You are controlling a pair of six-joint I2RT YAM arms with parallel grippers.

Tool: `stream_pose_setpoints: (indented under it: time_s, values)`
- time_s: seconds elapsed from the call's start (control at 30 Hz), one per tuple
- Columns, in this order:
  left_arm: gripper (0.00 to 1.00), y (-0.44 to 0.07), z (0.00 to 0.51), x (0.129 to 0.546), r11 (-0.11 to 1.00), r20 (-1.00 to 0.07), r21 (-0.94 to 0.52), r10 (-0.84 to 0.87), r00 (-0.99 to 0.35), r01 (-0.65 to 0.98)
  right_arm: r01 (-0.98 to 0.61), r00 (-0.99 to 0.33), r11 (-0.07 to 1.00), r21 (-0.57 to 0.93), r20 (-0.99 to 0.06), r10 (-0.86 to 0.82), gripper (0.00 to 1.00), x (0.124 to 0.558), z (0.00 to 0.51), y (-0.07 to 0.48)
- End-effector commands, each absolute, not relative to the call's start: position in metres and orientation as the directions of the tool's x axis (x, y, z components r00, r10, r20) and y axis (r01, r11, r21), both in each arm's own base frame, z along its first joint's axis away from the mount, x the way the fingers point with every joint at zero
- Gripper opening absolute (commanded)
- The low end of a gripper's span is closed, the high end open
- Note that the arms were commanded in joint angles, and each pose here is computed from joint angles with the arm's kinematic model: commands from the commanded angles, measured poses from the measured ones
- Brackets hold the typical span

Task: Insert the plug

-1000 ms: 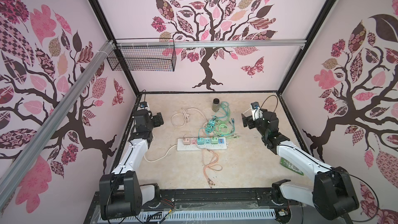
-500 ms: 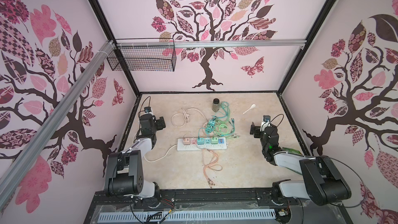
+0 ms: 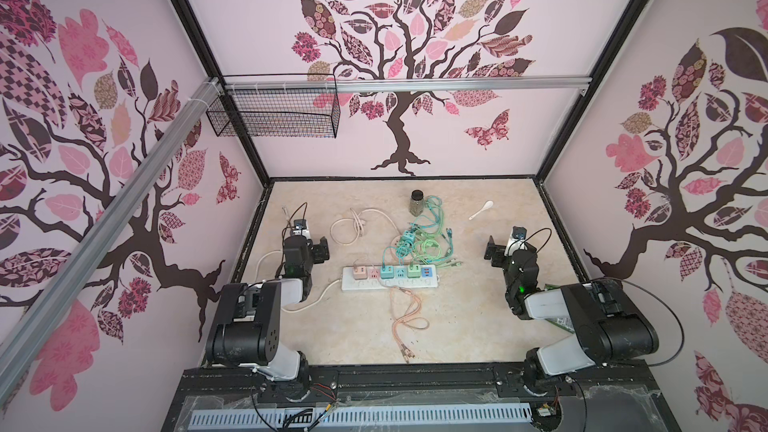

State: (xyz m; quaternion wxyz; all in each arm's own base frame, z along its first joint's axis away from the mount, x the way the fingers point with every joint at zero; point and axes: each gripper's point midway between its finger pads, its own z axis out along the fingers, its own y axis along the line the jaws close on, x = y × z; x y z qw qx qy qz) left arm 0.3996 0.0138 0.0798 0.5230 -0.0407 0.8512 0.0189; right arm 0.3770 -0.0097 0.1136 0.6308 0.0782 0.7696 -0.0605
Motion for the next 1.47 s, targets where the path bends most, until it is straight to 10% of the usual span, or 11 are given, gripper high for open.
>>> stream_pose_setpoints:
  time_s: [0.0,1.43]
  values:
    - [0.87,0.0214,0.1044,0.4076,0.993,-0.939,0.009,-0.031,-0.344,-0.114,0.214,-0.127,0.975,0.059,-0.988,0.088,0.99,0.3806,0.1178,-0.0162]
    - [0.98,0.0267,0.0994,0.4018,0.991,-0.949,-0.009,-0.049,-0.310,-0.130,0.207,-0.159,0.977,0.051,-0.984,0.085,0.99,0.3813,0.1151,-0.0154]
